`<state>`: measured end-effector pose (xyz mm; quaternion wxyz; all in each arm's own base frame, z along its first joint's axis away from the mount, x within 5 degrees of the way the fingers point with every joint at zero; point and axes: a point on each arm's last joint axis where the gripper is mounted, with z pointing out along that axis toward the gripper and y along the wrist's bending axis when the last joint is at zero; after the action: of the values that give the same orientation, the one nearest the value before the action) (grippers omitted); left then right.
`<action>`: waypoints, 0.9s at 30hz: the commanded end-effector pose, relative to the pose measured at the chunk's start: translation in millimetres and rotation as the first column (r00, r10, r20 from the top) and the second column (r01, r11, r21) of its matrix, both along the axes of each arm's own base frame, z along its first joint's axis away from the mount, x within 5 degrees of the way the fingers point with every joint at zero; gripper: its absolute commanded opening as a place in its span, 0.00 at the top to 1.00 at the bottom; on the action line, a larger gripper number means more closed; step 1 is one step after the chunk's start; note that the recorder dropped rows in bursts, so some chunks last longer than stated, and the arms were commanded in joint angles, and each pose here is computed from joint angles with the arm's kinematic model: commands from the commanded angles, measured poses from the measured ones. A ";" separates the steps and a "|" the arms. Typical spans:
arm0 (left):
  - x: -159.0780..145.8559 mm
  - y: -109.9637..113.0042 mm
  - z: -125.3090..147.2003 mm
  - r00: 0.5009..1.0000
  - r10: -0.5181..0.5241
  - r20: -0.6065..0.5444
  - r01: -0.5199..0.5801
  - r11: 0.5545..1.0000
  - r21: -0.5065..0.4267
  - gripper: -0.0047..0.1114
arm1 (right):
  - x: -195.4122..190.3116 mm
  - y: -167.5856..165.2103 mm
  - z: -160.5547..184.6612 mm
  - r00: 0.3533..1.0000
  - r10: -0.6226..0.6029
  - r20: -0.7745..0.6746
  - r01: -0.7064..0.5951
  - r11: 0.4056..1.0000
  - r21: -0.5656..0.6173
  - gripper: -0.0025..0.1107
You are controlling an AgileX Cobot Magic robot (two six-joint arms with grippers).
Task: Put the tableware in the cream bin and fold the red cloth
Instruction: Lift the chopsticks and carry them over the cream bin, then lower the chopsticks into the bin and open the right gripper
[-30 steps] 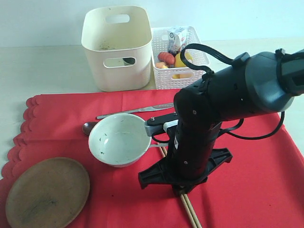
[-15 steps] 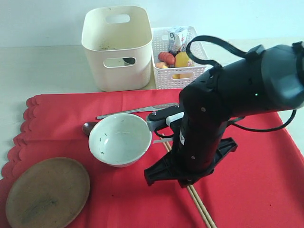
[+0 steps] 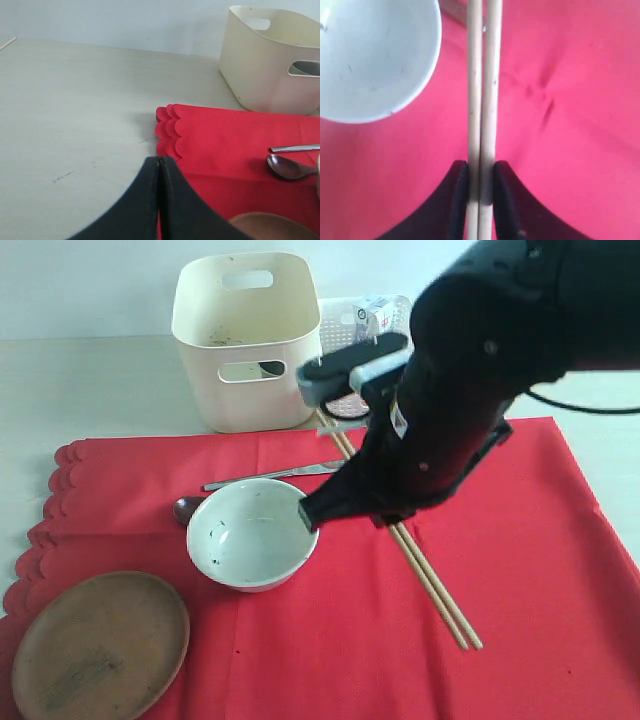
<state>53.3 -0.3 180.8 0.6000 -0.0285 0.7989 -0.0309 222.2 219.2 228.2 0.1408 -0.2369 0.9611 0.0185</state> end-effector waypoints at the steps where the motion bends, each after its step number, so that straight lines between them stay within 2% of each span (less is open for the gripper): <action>1: 0.0 0.1 0.5 1.000 0.002 0.015 -0.002 1.000 -0.001 0.96 | 19.6 10.1 48.1 0.987 0.023 0.159 -0.030 0.999 0.037 0.98; 7: 0.0 0.1 0.5 1.000 0.001 0.015 -0.001 1.000 0.001 0.96 | 46.3 23.8 113.6 0.926 0.003 0.376 -0.056 0.990 0.129 0.98; 12: 0.0 0.1 0.5 1.000 0.002 0.015 -0.002 1.000 -0.001 0.96 | 79.6 35.9 137.0 0.879 -0.044 0.475 -0.067 0.974 0.214 0.98; 19: 0.0 0.1 0.5 1.000 0.001 0.015 -0.001 1.000 0.001 0.96 | 128.1 61.1 124.7 0.825 -0.087 0.559 -0.115 0.942 0.316 0.98; 27: 0.0 0.1 0.5 1.000 0.002 0.015 -0.002 1.000 -0.001 0.96 | 162.0 94.7 93.4 0.777 -0.071 0.626 -0.196 0.917 0.348 0.98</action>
<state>53.3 -0.3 180.8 0.6000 -0.0285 0.7989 -0.0309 371.1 306.0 328.3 0.4726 -0.2210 0.8430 0.1308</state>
